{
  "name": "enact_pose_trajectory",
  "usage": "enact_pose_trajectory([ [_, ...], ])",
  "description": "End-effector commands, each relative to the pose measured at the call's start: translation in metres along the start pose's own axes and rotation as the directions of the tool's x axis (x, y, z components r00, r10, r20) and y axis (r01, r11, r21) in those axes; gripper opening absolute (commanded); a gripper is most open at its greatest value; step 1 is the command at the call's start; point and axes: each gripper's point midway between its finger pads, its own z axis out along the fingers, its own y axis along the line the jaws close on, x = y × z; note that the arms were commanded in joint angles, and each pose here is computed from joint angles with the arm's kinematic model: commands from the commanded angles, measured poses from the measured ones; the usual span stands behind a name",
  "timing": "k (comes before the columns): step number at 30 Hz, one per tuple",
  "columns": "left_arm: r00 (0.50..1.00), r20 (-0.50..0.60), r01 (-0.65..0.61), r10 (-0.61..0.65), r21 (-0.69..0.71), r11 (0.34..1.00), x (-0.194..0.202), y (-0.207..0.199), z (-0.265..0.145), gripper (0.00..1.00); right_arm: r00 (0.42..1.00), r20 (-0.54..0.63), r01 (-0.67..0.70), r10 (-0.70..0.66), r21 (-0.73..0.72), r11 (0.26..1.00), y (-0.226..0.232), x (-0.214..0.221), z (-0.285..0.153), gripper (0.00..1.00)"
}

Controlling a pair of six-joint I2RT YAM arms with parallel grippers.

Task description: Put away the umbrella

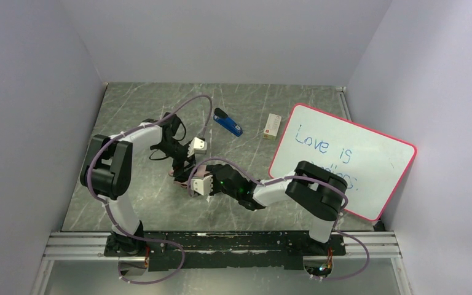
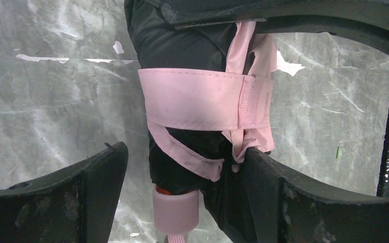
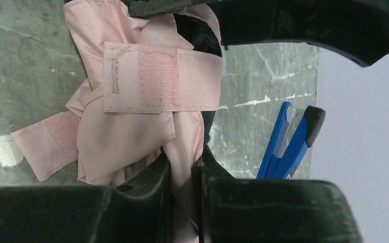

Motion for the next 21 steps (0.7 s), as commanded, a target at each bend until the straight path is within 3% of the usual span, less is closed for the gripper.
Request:
enact_pose_trajectory([
  [1,0.999,-0.017,-0.027,0.027,0.008,1.000,0.001,0.004,0.014,0.82,0.981,-0.188,0.006,-0.052,-0.236,0.972,0.075,0.059,-0.016,0.05],
  [10,0.991,-0.131,0.045,-0.040,0.041,0.998,0.025,0.002,0.028,0.37,0.982,-0.183,0.007,-0.049,-0.222,0.975,0.073,0.059,-0.018,0.05],
  [17,0.977,-0.188,0.112,-0.103,0.038,0.993,0.040,-0.002,0.030,0.08,0.987,-0.158,-0.009,-0.024,-0.203,0.979,0.068,0.052,-0.017,0.06],
  [21,0.973,-0.194,0.133,-0.126,0.025,0.991,0.042,-0.004,0.030,0.05,0.993,-0.112,-0.050,0.034,-0.143,0.988,0.049,0.035,-0.017,0.15],
])
